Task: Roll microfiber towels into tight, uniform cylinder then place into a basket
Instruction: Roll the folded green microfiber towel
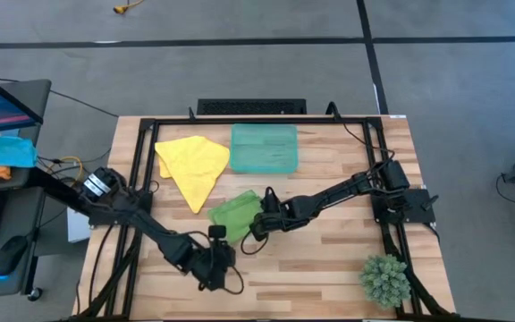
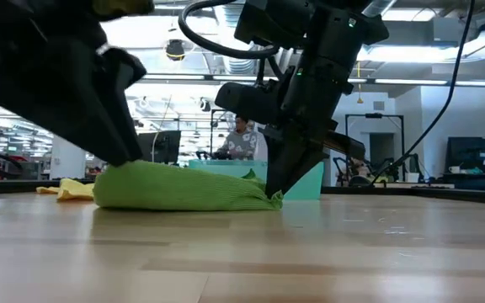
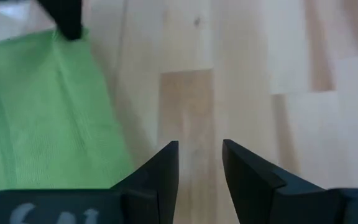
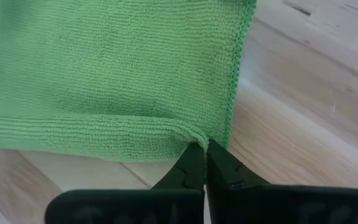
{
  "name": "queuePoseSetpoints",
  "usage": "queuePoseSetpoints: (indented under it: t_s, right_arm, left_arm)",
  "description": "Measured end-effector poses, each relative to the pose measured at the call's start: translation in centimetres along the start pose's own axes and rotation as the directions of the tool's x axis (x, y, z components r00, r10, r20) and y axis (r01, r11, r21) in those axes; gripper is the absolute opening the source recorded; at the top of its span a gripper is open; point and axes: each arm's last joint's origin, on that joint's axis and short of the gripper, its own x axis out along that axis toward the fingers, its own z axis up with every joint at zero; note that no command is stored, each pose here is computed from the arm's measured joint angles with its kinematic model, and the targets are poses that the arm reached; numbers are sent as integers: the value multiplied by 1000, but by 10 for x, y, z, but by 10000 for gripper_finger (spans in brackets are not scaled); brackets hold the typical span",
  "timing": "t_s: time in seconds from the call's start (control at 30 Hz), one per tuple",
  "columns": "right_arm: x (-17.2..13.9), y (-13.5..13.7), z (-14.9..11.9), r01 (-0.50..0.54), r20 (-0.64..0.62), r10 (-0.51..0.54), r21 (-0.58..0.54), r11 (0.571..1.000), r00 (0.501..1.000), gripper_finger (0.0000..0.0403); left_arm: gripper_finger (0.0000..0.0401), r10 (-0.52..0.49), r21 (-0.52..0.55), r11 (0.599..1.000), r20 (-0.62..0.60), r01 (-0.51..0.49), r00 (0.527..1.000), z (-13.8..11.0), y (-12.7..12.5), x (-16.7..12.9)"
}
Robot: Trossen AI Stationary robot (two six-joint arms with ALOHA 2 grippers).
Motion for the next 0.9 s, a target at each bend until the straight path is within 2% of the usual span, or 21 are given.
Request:
queuePoseSetpoints:
  t_s: [0.23, 0.4, 0.9]
  right_arm:
    - [0, 0, 0, -2, -4, 2, -17, 1000, 1000, 15]
    - [0, 0, 0, -5, -9, 5, -17, 1000, 1000, 11]
    - [0, 1, -1, -10, -9, 10, -18, 1000, 1000, 12]
  left_arm:
    - [115, -6, -4, 1000, -47, 6, 999, 2, 11, 12]
    - [115, 63, -9, 998, -63, -64, 996, 1, 19, 14]
    - [115, 127, -75, 987, -169, -141, 977, -5, 37, 20]
